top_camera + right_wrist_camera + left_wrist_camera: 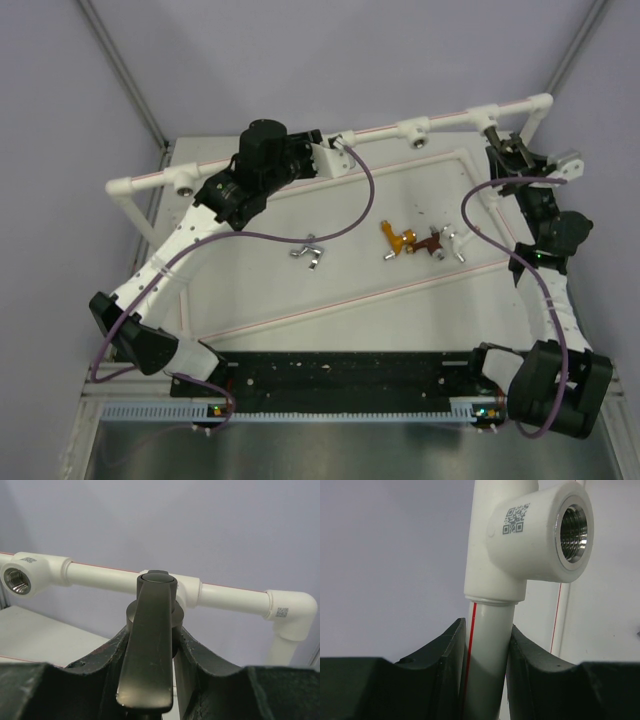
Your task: Install the water faucets
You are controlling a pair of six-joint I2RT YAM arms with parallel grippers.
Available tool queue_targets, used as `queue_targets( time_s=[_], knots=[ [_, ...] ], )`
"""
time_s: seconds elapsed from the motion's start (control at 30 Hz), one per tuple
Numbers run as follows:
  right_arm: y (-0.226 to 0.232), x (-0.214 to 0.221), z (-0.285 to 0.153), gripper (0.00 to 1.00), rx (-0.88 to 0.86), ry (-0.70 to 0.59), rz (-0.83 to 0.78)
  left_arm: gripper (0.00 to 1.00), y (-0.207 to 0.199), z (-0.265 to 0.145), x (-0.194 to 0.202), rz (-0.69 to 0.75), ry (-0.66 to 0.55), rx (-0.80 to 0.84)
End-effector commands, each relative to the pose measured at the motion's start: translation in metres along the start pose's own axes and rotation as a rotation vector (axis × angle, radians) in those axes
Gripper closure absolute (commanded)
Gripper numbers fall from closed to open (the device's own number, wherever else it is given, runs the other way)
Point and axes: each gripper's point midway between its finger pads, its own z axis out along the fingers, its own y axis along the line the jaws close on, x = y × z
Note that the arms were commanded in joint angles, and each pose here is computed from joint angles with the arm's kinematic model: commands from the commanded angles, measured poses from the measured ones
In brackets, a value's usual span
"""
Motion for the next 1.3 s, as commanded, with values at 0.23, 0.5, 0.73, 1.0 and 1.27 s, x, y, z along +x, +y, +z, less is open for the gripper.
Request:
queue_targets(
  time_s=[0.23, 0.5, 0.73, 1.0, 1.27],
  knots=[
    [0.002, -0.014, 0.008, 1.0, -0.041, -0.056, -0.145, 1.0, -0.033, -0.01, 0.003, -0.171, 0.0, 0.123],
    [-0.002, 0.007, -0.001, 1.0, -0.049, 0.005, -0.302, 1.0, -0.034, -0.01, 0.004, -0.169, -0.002, 0.13],
    [-0.007, 0.011, -0.004, 1.0, -0.058, 0.053, -0.454, 1.0, -0.034, -0.011, 0.003, -0.168, -0.006, 0.133],
    [-0.009, 0.022, -0.002, 1.0, -0.121, 0.121, -0.582, 1.0, -0.035, -0.011, 0.002, -0.165, -0.009, 0.139],
    [-0.004, 0.033, 0.001, 1.0, -0.136, 0.149, -0.558, 1.0, -0.037, -0.012, 0.001, -0.167, -0.016, 0.148]
  ],
)
